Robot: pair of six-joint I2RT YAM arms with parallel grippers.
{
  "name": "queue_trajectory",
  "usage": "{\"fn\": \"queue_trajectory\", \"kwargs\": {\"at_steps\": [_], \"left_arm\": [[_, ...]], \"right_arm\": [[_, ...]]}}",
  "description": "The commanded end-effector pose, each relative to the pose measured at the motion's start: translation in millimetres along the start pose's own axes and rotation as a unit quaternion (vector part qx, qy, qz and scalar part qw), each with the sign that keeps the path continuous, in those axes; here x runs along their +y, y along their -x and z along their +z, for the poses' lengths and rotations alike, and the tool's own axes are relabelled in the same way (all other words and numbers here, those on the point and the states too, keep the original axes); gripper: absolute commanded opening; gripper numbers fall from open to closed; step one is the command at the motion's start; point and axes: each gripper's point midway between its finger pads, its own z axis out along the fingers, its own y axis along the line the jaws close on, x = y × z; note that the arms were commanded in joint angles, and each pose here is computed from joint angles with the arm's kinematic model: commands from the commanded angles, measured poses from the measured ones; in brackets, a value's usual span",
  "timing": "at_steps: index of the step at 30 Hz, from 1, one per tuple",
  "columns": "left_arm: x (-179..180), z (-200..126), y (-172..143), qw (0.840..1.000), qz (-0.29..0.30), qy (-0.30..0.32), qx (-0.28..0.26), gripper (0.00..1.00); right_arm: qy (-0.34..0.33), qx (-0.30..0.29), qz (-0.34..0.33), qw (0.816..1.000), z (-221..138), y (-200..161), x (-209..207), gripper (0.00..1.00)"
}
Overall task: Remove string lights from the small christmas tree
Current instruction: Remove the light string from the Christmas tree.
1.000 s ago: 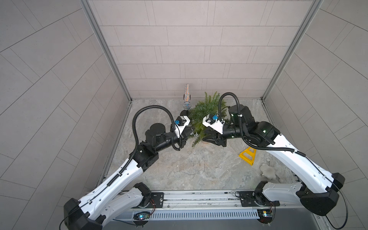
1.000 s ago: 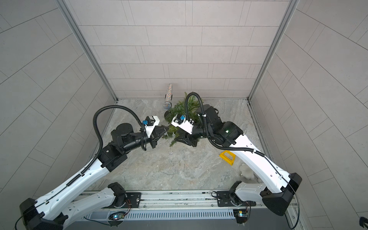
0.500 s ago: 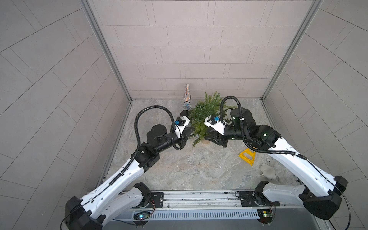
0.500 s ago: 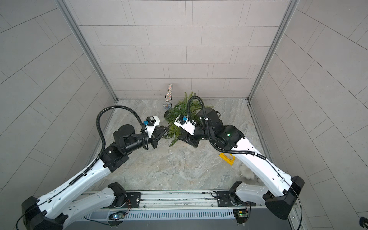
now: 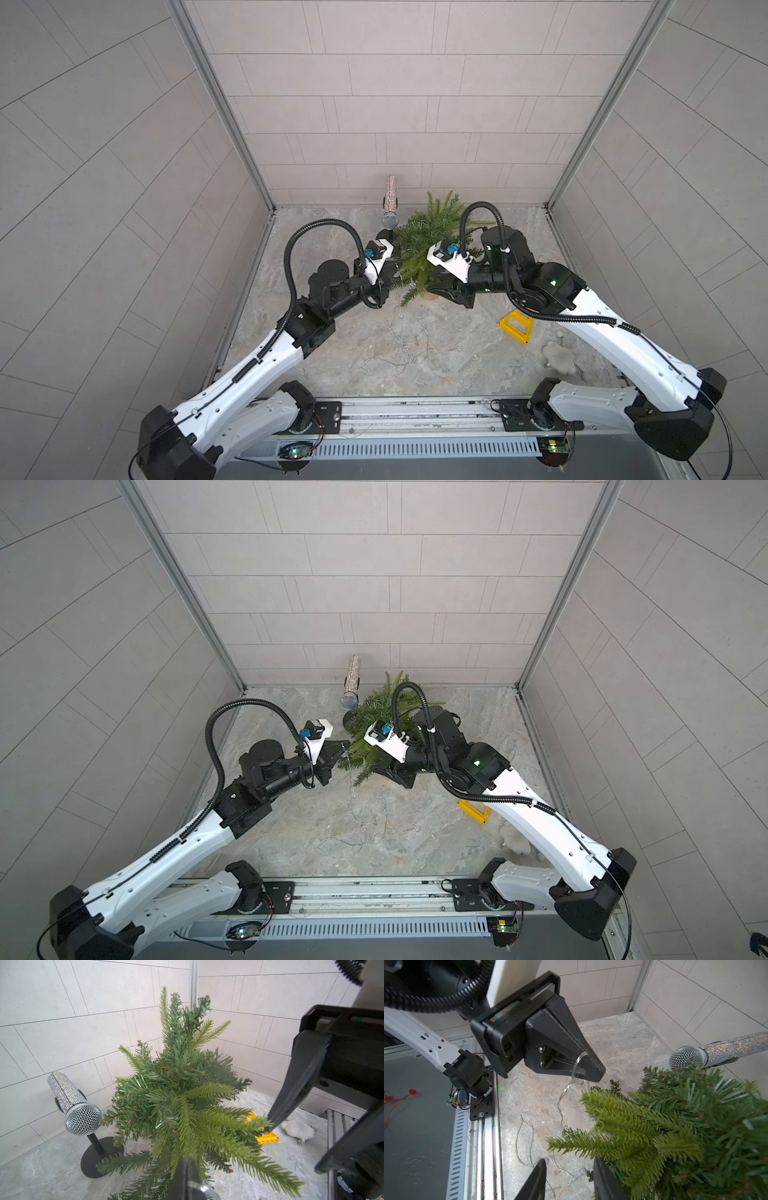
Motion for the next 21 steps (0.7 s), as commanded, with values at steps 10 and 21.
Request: {"fn": "queue_trajectory", "kwargs": {"at_steps": [10,21], "left_arm": [[4.6,-9.0,-20.5,1.0,-0.015,0.019,-0.007,0.0],[19.2,-9.4,-16.1,0.995,-0.069,0.059,-0.049,0.0]], "right_arm": [[0.006,-0.02,-0.006,1.0,-6.7,2.0,5.5,0.41],[0.006,-0.019,-0.005,1.0,-5.6,-0.1,5.1,0.41]]}}
